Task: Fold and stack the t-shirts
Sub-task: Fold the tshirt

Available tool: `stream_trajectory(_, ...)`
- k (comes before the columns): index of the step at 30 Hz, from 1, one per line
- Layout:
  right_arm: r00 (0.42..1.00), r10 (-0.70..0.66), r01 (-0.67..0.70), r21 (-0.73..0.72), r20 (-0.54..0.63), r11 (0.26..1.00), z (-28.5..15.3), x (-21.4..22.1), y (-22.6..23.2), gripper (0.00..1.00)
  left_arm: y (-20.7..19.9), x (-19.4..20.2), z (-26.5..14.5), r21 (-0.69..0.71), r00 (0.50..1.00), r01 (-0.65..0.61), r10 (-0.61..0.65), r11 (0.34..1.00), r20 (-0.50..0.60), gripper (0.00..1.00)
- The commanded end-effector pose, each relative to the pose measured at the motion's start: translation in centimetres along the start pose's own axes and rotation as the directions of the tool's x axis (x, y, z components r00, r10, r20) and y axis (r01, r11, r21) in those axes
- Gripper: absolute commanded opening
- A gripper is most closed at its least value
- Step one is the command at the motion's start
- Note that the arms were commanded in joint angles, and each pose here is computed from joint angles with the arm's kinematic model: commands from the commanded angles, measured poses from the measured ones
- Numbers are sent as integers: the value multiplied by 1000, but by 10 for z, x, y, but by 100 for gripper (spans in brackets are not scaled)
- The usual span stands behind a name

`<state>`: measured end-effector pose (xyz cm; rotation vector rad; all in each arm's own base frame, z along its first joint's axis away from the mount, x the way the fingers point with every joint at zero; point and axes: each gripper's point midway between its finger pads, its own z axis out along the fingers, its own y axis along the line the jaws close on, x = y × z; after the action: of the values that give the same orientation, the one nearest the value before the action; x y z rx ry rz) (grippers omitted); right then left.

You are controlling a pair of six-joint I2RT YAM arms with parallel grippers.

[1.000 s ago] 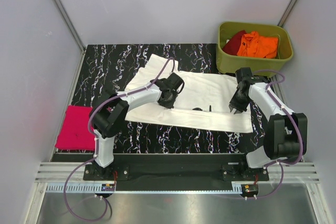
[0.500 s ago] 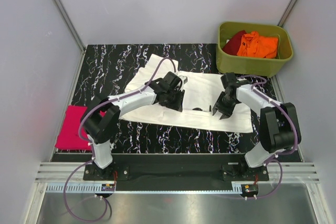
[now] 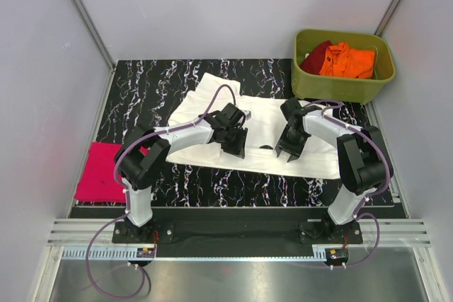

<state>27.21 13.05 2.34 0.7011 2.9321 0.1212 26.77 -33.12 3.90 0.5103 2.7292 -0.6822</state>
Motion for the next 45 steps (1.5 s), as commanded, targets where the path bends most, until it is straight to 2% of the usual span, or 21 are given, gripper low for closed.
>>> stream_trajectory(1, 998, 20, -21, 27, 52, 999, -1, -14, 6, 50, -4, 0, 4, 22, 1000, 0, 0, 1000, 5, 25)
stream_trajectory(7, 998, 28, -31, 52, 64, 998, 5, -20, 9, 51, -2, 2, 5, 14, 1000, 3, -3, 1000, 2, 26)
stream_trajectory(14, 986, -13, -4, 98, 166, 995, 3, -50, 11, 52, 3, 9, 6, 4, 1000, 6, -6, 1000, -8, 26)
stream_trajectory(21, 977, -63, 37, 130, 203, 991, 8, -73, 21, 53, 6, 10, 6, -10, 1000, 1, -1, 1000, -11, 26)
stream_trajectory(25, 968, -88, 56, 140, 233, 989, -5, -82, 22, 53, 3, 2, 3, -9, 1000, -11, 11, 1000, 4, 26)
stream_trajectory(29, 954, -107, 74, 125, 279, 989, -31, -85, 19, 53, 16, -13, 1, -68, 1000, -19, 20, 998, 19, 27)
stream_trajectory(35, 952, -98, 83, 64, 289, 995, -55, -70, 13, 53, 43, -27, 7, -111, 1000, -13, 15, 994, 13, 28)
stream_trajectory(45, 984, -42, 45, -16, 172, 999, -33, -21, -2, 51, 52, -66, 9, -193, 996, -69, 80, 979, 46, 29)
